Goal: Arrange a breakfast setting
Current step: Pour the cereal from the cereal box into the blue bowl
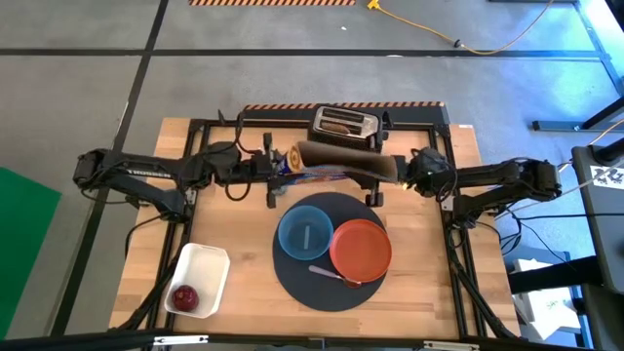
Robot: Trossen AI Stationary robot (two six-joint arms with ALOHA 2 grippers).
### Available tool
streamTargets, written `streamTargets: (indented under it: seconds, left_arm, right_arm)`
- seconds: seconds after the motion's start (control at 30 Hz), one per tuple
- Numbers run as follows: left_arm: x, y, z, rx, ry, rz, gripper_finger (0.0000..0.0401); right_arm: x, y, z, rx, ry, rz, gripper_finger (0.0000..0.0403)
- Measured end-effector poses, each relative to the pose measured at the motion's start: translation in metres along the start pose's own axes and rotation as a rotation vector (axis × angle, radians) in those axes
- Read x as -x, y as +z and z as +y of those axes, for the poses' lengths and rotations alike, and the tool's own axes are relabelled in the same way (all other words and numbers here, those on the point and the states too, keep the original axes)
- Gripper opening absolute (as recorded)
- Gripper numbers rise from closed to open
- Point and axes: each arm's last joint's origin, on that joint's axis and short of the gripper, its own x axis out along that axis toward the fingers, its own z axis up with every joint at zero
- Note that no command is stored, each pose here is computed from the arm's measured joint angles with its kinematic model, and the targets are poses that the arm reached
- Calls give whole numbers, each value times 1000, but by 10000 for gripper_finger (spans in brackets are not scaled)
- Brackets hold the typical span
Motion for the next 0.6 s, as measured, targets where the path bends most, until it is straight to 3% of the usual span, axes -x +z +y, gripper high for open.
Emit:
streamTargets:
  seconds: [0.23, 0.33, 0.6]
  left_arm:
    - [34, 13, 7, -9, 3, 57, 120]
    - [53, 25, 10, -19, -8, 133, 120]
    - [94, 75, 11, 5, -63, 412, 120]
  right_arm:
    - [9, 5, 0, -65, -19, 157, 291]
    - [18, 16, 1, -83, -11, 205, 337]
    - [53, 58, 1, -102, -113, 258, 362]
